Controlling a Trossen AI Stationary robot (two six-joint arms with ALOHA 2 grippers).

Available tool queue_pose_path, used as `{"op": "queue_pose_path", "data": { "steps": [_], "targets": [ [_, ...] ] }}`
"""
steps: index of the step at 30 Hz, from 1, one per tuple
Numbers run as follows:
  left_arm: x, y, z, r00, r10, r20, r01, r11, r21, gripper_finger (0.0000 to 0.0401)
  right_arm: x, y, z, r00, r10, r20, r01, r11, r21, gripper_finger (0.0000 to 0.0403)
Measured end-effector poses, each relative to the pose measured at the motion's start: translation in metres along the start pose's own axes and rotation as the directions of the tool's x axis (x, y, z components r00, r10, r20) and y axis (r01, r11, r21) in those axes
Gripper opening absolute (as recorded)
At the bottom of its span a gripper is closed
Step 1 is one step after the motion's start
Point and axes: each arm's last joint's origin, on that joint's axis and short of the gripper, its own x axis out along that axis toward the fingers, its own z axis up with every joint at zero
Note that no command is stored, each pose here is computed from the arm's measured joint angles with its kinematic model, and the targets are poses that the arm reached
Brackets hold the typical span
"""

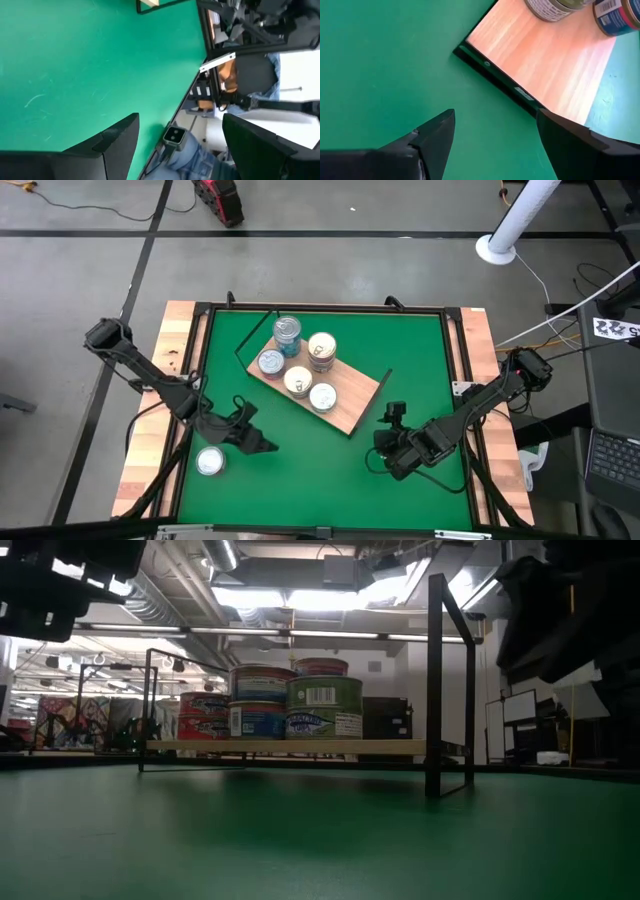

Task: Stack canned seafood by type on shelf
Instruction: Stack the blue and pink tuna can on top of the blue and pink tuna can on the shelf

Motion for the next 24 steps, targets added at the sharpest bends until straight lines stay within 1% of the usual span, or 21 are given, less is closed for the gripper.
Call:
{"op": "queue_pose_path", "data": {
  "steps": [4, 8, 10, 11, 14, 17, 20, 24],
  "targets": [
    [0.002, 0.002, -0.005, 1.0, 0.012, -0.014, -0.011, 0.999, 0.051, 0.0279, 0.0, 0.001, 0.001, 1.0, 0.006, 0.012, -0.006, 1.0, 0.016, 0.028],
    [0.006, 0.007, -0.012, 0.999, 0.039, -0.031, -0.034, 0.988, 0.15, 0.0279, 0.0, 0.001, 0.001, 1.0, 0.016, 0.01, -0.017, 0.997, 0.082, 0.028],
    [0.008, 0.008, -0.017, 0.997, 0.043, -0.07, -0.031, 0.985, 0.171, 0.0279, 0.0, 0.001, 0.002, 1.0, 0.022, 0.01, -0.023, 0.995, 0.102, 0.028],
    [0.008, 0.008, -0.019, 0.993, 0.044, -0.112, -0.024, 0.985, 0.174, 0.0279, 0.0, 0.001, 0.002, 1.0, 0.023, 0.01, -0.024, 0.993, 0.118, 0.028],
    [0.008, 0.008, -0.028, 0.97, 0.042, -0.241, 0.001, 0.984, 0.177, 0.0279, 0.0, 0.002, 0.002, 0.999, 0.037, 0.004, -0.037, 0.982, 0.187, 0.028],
    [0.005, 0.01, -0.033, 0.951, 0.056, -0.303, 0.003, 0.982, 0.191, 0.0279, 0.0, 0.003, 0.002, 0.997, 0.071, -0.002, -0.068, 0.965, 0.252, 0.028],
    [0.004, 0.011, -0.037, 0.925, 0.068, -0.373, 0.006, 0.981, 0.193, 0.0279, 0.0, 0.006, 0.005, 0.992, 0.129, 0.013, -0.127, 0.947, 0.294, 0.028],
    [0.0, 0.018, -0.042, 0.877, 0.148, -0.458, -0.072, 0.981, 0.179, 0.0277, -0.002, 0.011, 0.011, 0.973, 0.223, 0.057, -0.229, 0.91, 0.346, 0.028]
  ]
}}
